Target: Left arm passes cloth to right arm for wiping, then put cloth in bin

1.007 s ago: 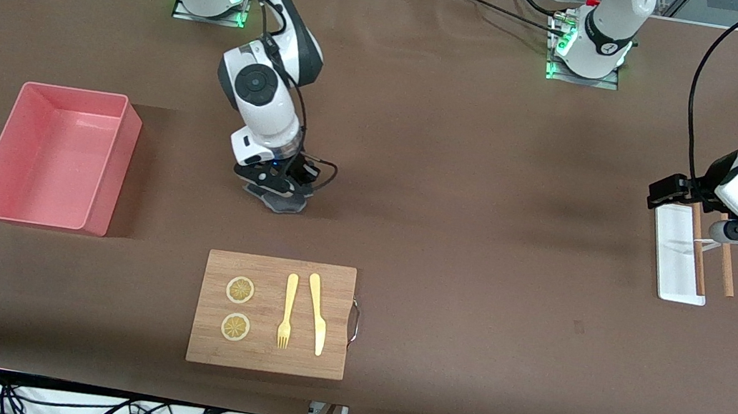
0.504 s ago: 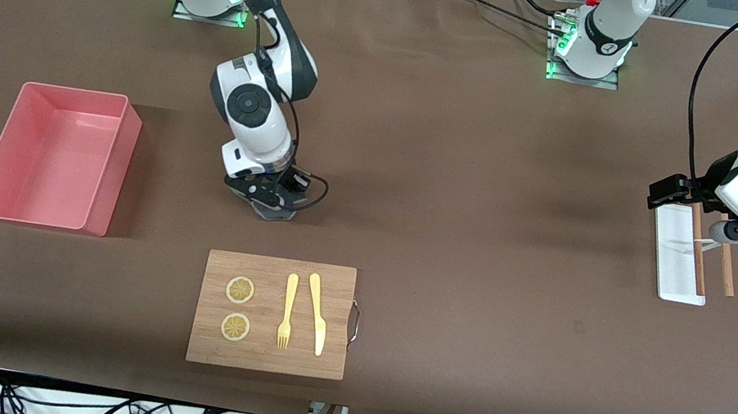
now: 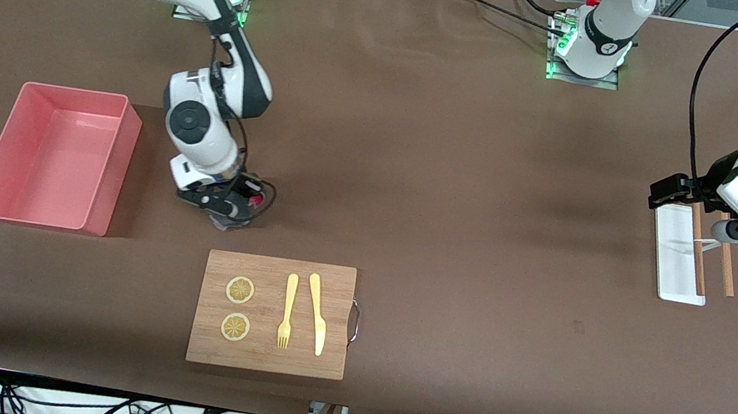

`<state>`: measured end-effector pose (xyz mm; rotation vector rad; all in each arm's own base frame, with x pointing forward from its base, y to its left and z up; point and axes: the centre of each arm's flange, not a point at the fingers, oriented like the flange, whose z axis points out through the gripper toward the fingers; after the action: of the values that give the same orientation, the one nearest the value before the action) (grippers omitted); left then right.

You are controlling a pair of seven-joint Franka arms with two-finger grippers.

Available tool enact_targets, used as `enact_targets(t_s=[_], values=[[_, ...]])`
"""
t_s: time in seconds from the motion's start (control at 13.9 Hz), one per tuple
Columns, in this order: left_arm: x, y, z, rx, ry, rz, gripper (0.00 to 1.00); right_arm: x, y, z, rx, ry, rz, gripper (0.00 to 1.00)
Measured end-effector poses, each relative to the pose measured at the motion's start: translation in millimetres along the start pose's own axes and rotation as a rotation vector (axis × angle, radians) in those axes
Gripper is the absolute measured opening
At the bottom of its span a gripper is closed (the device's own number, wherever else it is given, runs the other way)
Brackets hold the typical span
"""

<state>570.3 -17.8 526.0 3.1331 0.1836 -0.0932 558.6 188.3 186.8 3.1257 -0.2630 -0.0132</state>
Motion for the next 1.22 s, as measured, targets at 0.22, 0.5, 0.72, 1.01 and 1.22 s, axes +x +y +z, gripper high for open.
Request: enact_targets(t_s=[0.22,0.5,0.72,1.01,1.22], values=[[0.6,-5.4,-6.6,-0.002,0.013,-0.010,1.00,25.4,87.4,-1.5,-0.004,-0.013,-0.095,0.05],[0.4,1.5,-22.2,-0.006,0.044,0.003,1.00,44.0,167.6,-11.0,0.000,-0.018,-0.170,0.05],[-1.6,11.2,-25.4,-0.007,0.050,0.020,1.00,49.0,169.6,-47.3,0.002,-0.050,-0.183,0.05],[-1.1,15.6,-34.1,-0.010,0.069,0.027,1.00,63.9,194.7,-128.6,-0.001,-0.119,-0.224,0.05],[-0.8,15.7,-34.7,-0.011,0.071,0.027,1.00,71.2,244.3,-170.4,-0.002,-0.120,-0.277,0.05]])
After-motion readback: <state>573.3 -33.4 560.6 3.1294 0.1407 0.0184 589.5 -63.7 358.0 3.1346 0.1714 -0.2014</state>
